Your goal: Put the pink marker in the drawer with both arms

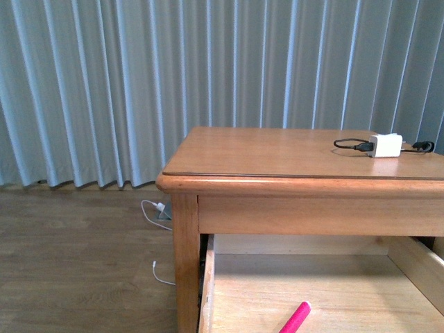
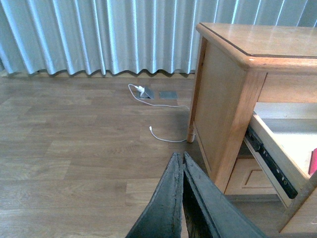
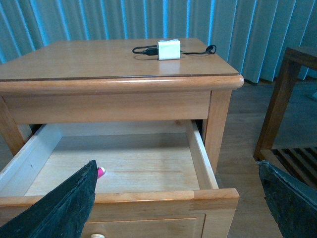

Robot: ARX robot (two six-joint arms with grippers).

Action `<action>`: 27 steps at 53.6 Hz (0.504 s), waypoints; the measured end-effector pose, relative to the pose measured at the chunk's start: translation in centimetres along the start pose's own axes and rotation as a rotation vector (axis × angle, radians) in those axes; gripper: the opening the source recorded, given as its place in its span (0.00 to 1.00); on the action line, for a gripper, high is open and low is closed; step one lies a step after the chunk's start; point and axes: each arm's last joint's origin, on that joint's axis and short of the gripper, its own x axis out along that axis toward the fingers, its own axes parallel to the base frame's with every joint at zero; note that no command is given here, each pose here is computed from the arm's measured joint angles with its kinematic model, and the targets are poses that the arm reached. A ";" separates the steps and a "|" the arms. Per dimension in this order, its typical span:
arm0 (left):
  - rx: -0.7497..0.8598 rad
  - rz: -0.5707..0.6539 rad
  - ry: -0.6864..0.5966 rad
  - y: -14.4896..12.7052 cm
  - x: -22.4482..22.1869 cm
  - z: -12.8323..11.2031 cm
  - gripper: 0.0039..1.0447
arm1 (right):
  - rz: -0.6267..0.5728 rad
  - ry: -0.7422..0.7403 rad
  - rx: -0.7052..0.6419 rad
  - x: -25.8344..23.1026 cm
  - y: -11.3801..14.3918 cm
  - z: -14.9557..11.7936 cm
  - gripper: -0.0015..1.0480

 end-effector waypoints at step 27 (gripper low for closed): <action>0.000 0.000 0.000 0.0 0.0 0.0 0.52 | 0.022 0.302 0.004 0.0 0.2 -0.9 0.92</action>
